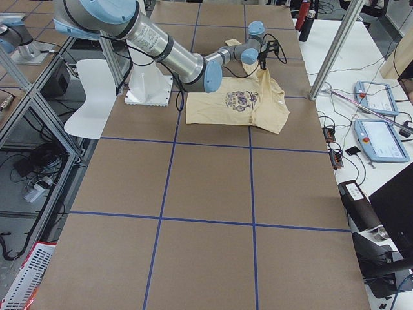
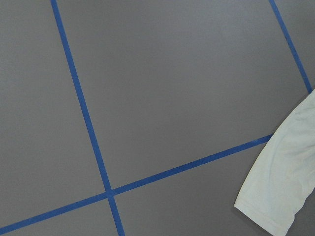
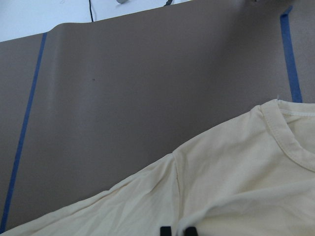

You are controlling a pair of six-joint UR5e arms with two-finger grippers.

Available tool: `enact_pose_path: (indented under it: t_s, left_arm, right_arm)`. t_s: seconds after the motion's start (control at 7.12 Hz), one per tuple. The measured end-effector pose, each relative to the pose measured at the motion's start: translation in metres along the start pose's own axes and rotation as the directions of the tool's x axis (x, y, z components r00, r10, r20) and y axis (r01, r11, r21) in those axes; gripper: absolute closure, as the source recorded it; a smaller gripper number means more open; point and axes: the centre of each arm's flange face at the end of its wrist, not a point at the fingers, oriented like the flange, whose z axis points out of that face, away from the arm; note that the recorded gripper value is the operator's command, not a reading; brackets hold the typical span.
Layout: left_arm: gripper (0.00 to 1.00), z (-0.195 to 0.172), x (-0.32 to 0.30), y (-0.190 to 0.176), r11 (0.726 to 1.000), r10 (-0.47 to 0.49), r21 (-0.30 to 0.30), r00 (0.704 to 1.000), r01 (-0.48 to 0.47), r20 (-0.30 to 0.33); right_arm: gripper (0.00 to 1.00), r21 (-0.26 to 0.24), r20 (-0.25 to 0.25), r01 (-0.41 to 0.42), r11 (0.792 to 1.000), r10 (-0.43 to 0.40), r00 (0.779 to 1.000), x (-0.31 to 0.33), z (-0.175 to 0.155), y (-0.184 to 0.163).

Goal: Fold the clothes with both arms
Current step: 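Lay the sleeve across the shirt near the collar with the right gripper, then release the sleeve and raise the right gripper while the left arm approaches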

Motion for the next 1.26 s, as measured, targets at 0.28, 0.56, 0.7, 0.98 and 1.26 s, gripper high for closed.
enact_pose_path:
  t_s: [0.28, 0.56, 0.7, 0.98, 1.26]
  left_arm:
    - [0.00, 0.000, 0.000, -0.001, 1.000, 0.001, 0.001, 1.000, -0.001, -0.001]
    - [0.00, -0.002, 0.004, -0.007, 1.000, -0.014, 0.009, 1.000, 0.014, -0.008]
    - [0.00, -0.005, 0.014, -0.014, 0.997, -0.065, 0.035, 0.998, 0.065, -0.027]
    - [0.00, 0.023, 0.059, -0.025, 0.977, -0.198, 0.069, 0.978, 0.202, -0.060]
    - [0.01, 0.068, 0.104, -0.009, 0.945, -0.301, 0.122, 0.952, 0.305, -0.055]
  right_arm:
    - [0.01, 0.023, 0.005, -0.012, 1.000, 0.012, 1.000, -0.008, -0.005, -0.003]
    - [0.01, 0.028, 0.016, -0.052, 0.998, 0.051, 0.999, -0.013, -0.011, -0.006]
    - [0.01, 0.024, 0.029, -0.078, 0.997, 0.078, 0.997, -0.012, -0.016, -0.006]
    - [0.00, 0.006, -0.010, -0.117, 0.993, 0.117, 0.993, 0.028, -0.027, 0.001]
    - [0.00, -0.050, -0.137, -0.130, 0.990, 0.122, 0.983, 0.078, -0.045, 0.005]
